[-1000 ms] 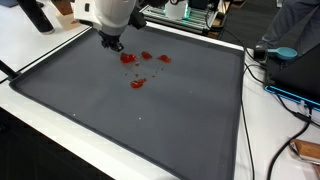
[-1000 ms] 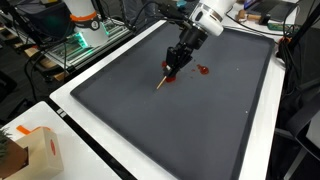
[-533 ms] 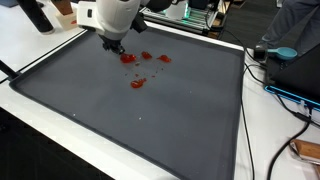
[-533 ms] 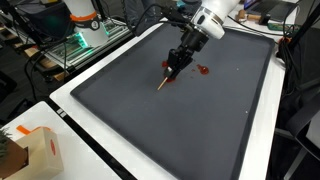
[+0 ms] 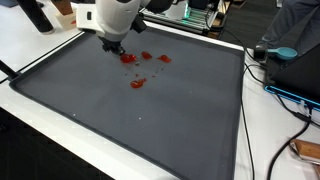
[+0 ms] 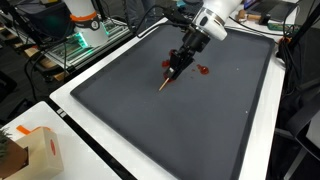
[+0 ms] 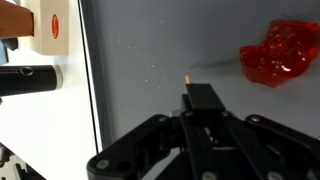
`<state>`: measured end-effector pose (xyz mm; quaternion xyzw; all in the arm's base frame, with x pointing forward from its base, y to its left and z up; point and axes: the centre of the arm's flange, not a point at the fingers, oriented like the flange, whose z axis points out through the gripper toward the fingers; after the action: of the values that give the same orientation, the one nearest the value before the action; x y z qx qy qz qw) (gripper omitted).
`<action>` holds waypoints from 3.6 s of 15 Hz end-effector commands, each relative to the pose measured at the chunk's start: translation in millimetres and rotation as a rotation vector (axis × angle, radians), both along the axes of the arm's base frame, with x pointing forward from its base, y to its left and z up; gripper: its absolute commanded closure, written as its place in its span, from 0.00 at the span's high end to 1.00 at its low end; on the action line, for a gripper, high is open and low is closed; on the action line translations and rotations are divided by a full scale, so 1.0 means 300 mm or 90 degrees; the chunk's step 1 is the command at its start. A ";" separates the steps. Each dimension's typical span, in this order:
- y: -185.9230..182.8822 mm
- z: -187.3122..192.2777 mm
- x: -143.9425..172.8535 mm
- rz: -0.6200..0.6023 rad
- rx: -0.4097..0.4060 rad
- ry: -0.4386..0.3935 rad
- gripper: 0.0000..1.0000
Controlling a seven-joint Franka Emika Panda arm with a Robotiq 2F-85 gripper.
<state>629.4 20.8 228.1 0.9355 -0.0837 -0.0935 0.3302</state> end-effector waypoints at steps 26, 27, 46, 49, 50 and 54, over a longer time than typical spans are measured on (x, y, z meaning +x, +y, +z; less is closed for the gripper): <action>-0.236 0.477 -0.091 0.196 0.489 0.030 0.03; -0.237 0.495 -0.097 0.207 0.498 0.026 0.03; -0.218 0.577 -0.100 0.273 0.514 0.022 0.13; -0.218 0.575 -0.101 0.272 0.515 0.022 0.13; -0.198 0.557 -0.099 0.283 0.507 0.023 0.03; -0.092 0.481 -0.070 0.364 0.481 -0.004 0.03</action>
<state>606.6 -27.4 392.7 0.9818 0.1810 -0.0436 -0.0366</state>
